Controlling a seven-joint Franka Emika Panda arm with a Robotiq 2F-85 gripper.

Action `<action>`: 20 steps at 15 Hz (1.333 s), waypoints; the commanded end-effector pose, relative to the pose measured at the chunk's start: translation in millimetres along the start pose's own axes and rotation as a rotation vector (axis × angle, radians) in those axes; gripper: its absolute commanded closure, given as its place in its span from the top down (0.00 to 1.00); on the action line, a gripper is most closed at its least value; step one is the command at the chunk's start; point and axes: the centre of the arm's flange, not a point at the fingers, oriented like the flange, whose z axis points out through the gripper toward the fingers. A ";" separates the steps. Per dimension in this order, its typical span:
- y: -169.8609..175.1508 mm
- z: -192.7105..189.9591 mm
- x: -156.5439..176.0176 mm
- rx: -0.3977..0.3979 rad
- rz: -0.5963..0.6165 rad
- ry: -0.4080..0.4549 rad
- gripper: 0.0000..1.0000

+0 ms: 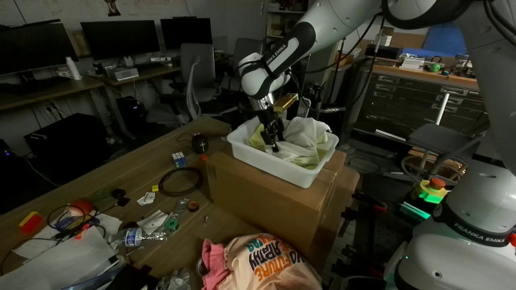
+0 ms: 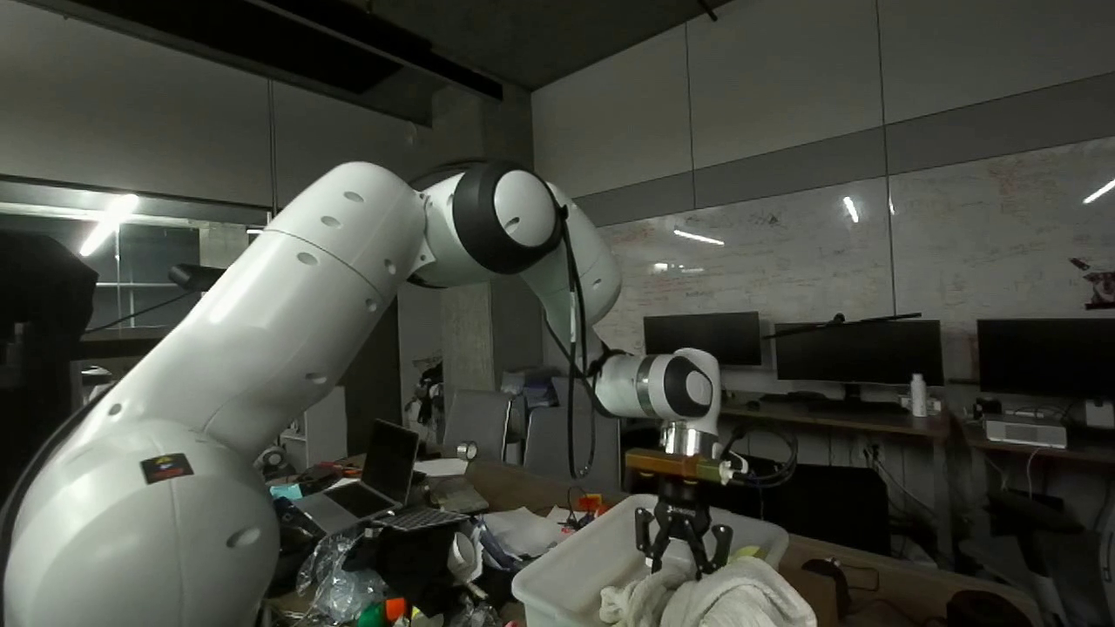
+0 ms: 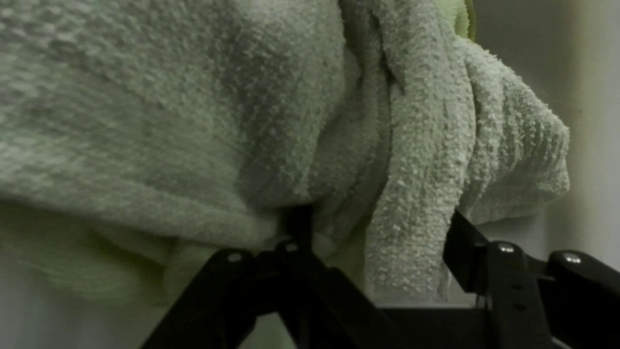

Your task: Take the clothing out of the white storage bin and put them on the table

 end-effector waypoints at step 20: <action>-0.5 -221.2 -140.3 0.306 0.303 0.581 0.03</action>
